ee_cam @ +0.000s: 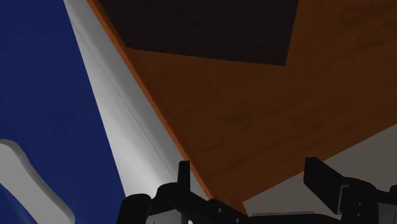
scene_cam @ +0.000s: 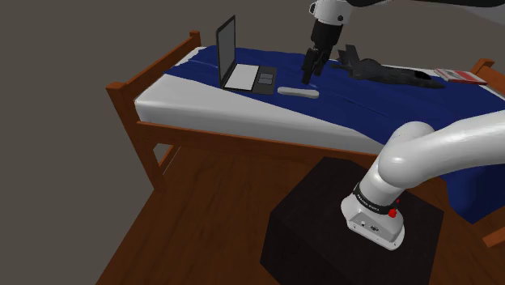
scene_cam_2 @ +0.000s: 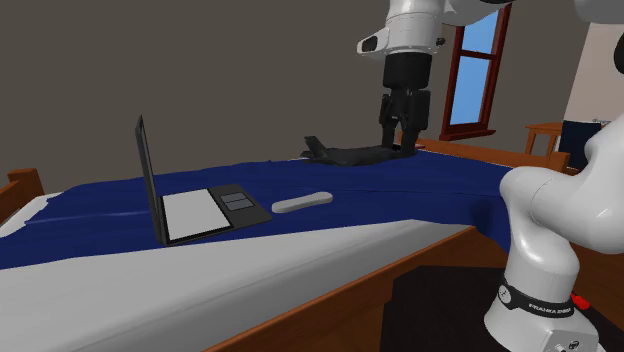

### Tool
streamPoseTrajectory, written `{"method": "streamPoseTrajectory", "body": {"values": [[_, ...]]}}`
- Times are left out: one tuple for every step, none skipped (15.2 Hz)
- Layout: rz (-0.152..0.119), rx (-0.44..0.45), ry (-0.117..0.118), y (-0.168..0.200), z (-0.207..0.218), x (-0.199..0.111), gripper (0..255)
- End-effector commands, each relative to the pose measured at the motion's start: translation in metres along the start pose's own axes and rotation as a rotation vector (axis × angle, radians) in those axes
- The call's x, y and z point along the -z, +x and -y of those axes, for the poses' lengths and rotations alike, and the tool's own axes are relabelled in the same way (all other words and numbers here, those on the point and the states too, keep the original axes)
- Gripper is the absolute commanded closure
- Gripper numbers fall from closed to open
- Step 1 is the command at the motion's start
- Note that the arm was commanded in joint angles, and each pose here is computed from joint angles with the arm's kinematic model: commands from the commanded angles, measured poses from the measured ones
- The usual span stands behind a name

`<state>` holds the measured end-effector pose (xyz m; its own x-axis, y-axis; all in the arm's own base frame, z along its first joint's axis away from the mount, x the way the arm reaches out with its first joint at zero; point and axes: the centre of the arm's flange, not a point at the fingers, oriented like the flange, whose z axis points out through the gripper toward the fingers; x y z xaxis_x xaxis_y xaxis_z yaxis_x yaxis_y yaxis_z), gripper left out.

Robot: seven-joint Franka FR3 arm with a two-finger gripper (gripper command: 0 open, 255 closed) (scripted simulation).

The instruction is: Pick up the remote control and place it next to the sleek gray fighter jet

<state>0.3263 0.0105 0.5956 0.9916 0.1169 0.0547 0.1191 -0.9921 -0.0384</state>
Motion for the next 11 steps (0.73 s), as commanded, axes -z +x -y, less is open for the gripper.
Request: {"method": "streamPoseTrajectory", "body": {"values": [[0.000, 0.000, 0.000, 0.000, 0.000, 0.000, 0], [0.002, 0.014, -0.001, 0.003, -0.011, -0.006, 0], [0.004, 0.028, -0.003, 0.006, -0.022, -0.012, 0], [0.006, 0.042, -0.004, 0.009, -0.034, -0.018, 0], [0.009, 0.056, -0.006, 0.012, -0.045, -0.024, 0], [0.011, 0.070, -0.007, 0.016, -0.056, -0.030, 0], [0.013, 0.084, -0.009, 0.019, -0.067, -0.036, 0], [0.015, 0.098, -0.010, 0.023, -0.078, -0.043, 0], [0.017, 0.112, -0.012, 0.027, -0.089, -0.049, 0], [0.019, 0.126, -0.013, 0.030, -0.100, -0.055, 0], [0.021, 0.140, -0.015, 0.035, -0.110, -0.061, 0]]}}
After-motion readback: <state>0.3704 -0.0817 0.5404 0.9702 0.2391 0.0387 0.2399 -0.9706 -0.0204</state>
